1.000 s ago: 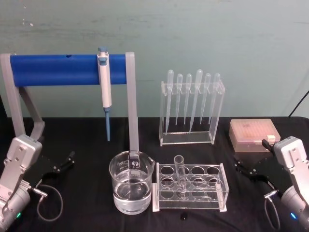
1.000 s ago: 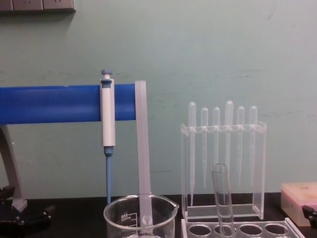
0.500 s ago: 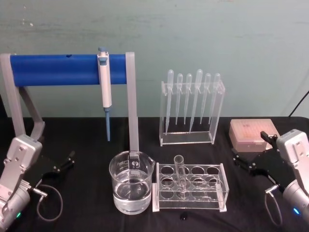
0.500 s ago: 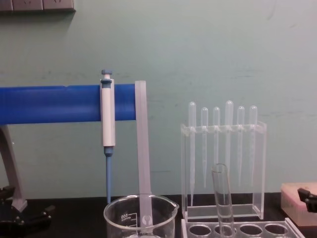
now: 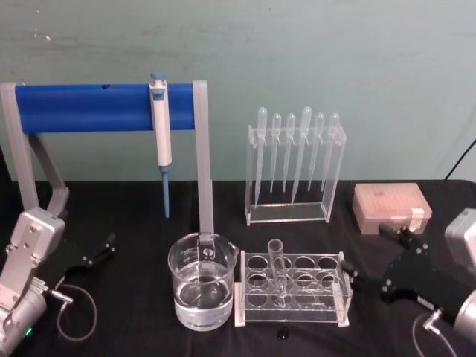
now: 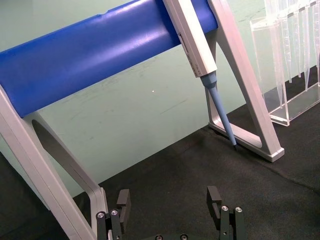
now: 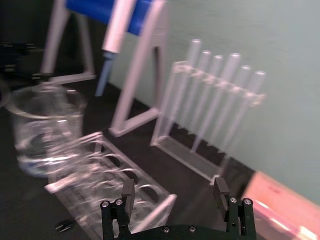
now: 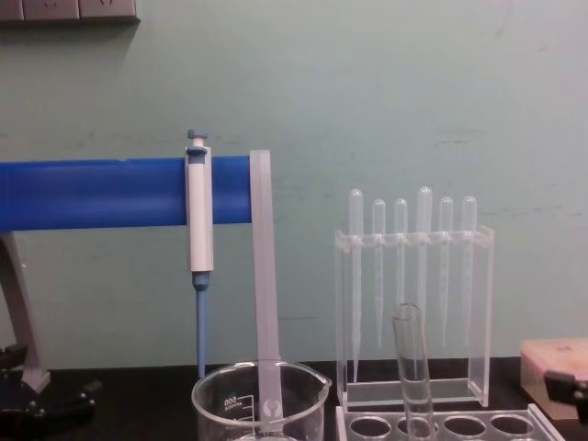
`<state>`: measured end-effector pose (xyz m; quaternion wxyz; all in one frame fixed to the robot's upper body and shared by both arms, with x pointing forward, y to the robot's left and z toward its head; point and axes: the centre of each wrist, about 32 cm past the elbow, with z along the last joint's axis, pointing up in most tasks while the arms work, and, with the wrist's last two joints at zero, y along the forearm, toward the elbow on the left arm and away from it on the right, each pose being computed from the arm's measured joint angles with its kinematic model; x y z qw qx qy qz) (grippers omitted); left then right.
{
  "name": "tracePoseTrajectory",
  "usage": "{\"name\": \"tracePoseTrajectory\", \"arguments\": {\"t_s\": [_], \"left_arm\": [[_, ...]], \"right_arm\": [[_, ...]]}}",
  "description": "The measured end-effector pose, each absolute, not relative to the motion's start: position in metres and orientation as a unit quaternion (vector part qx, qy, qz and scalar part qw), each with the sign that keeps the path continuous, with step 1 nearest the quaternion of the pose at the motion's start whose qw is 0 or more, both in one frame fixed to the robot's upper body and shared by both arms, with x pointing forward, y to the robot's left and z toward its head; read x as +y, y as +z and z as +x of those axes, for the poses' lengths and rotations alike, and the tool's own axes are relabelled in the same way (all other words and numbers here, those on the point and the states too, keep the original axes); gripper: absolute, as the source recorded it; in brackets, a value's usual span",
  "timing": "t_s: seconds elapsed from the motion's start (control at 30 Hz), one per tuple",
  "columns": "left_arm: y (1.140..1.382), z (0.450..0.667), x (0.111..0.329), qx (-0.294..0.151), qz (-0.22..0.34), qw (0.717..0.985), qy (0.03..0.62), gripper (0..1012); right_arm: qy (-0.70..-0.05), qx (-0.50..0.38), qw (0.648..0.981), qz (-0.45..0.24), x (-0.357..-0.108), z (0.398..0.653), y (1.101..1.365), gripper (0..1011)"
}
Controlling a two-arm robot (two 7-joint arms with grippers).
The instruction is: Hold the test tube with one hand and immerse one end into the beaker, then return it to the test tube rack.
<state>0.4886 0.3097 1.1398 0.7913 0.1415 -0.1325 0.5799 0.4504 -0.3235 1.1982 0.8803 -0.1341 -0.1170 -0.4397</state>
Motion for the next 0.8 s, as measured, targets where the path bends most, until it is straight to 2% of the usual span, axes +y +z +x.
{"name": "tracePoseTrajectory", "arguments": {"t_s": [0.4,0.8], "left_arm": [[1.14,0.489,0.31,-0.132,0.142,0.791,0.58,1000],[1.14,0.489,0.31,-0.132,0.141,0.791,0.58,1000]], "right_arm": [[-0.337,-0.108,0.924,-0.147,-0.312,0.45,1.212,1002],[-0.287,-0.098,0.939,-0.162,-0.29,0.475,1.22,1002]]}}
